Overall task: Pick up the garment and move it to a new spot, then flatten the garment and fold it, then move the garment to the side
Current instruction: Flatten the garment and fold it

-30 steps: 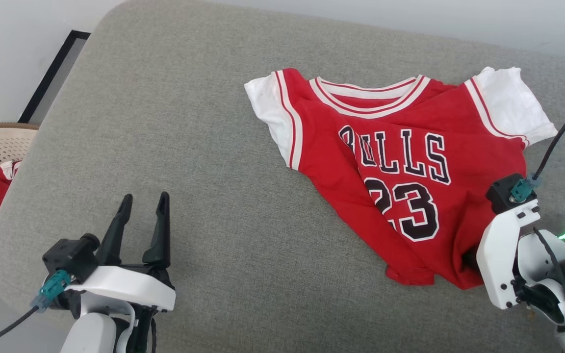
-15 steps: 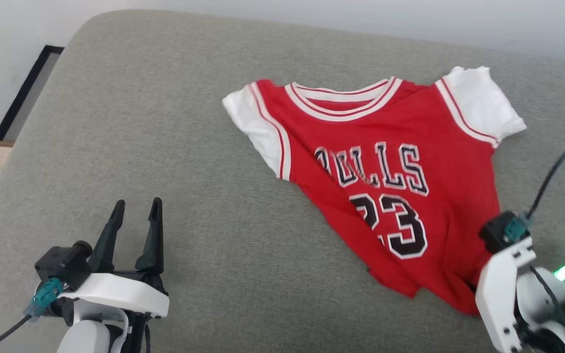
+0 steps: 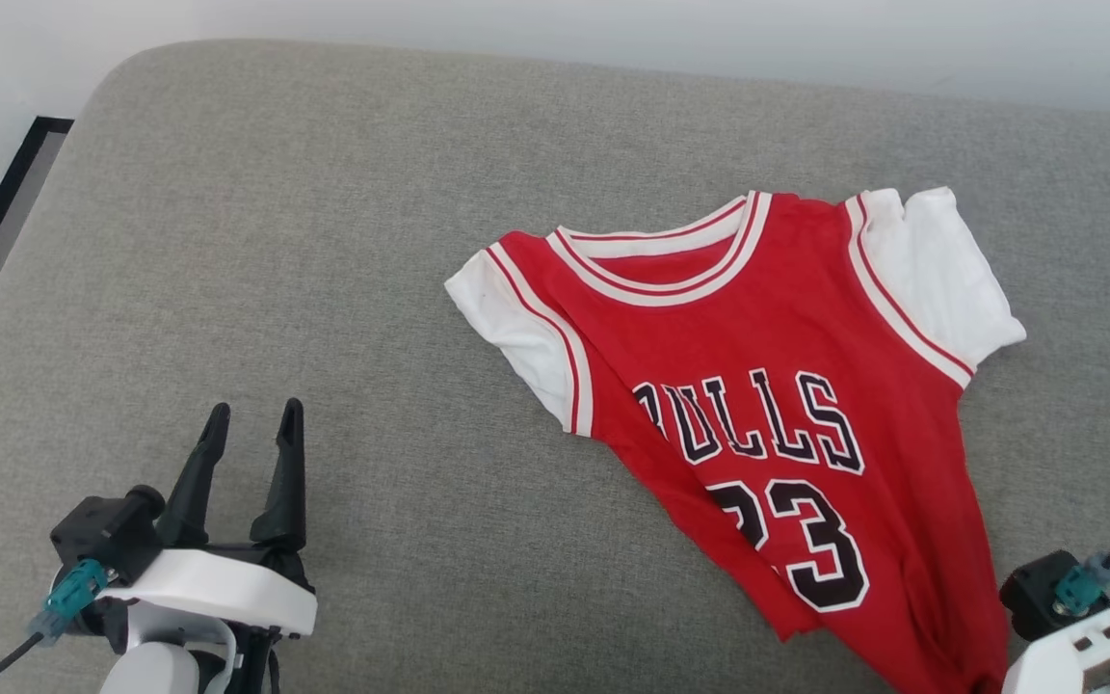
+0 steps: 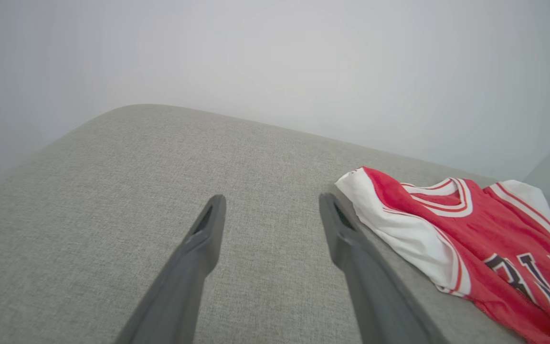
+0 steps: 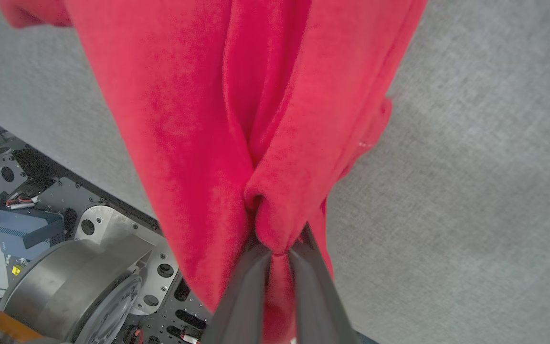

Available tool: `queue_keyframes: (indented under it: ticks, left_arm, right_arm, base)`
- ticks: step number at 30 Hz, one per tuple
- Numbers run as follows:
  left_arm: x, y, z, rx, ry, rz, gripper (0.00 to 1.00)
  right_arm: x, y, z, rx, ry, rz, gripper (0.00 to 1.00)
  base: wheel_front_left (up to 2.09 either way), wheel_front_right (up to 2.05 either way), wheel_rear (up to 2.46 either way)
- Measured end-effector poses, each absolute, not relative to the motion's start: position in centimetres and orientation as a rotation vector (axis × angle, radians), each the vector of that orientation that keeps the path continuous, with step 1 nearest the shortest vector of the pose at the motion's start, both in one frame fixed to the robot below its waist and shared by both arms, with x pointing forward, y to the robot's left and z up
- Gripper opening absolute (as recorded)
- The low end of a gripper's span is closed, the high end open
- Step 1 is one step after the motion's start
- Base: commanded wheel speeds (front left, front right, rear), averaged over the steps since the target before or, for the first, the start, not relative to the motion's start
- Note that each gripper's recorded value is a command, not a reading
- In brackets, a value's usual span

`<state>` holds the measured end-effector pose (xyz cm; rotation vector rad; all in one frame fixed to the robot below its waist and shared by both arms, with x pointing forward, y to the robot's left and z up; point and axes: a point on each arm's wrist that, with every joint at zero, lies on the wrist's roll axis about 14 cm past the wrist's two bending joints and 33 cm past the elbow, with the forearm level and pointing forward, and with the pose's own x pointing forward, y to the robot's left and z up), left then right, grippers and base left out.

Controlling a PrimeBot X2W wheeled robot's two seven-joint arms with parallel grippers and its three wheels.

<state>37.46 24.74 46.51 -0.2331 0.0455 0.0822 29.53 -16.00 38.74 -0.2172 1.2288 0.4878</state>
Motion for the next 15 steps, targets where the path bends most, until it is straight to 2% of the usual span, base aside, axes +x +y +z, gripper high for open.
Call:
queue_keyframes:
  ticks: [2,3,4,5,11,15]
  left_arm:
    - [37.4,24.8,46.4,-0.233,0.048,0.082,1.00]
    - [37.4,24.7,46.4,-0.235,0.050,0.079,1.00]
    - [37.4,24.4,46.2,-0.232,0.056,0.068,1.00]
    - [37.4,24.2,46.2,-0.223,0.063,0.052,1.00]
    - [38.9,21.9,46.3,-0.136,0.101,-0.126,1.00]
    - [40.0,20.3,44.6,-0.122,0.269,-0.268,1.00]
  right_arm:
    - [29.6,-15.8,39.3,-0.195,1.199,0.479,0.00]
    - [30.0,-15.7,39.7,-0.185,1.167,0.474,0.39]
    - [30.6,-15.7,40.2,-0.174,1.128,0.459,0.94]
    - [31.1,-15.7,40.6,-0.163,1.094,0.445,1.00]
    - [34.4,-17.1,43.6,-0.117,0.899,0.332,1.00]
    - [37.7,-19.0,47.9,-0.087,0.662,0.224,1.00]
  base:
    - [0.00,0.00,0.00]
    - [0.00,0.00,0.00]
    - [0.00,0.00,0.00]
    - [0.00,0.00,0.00]
    - [0.00,0.00,0.00]
    - [0.00,0.00,0.00]
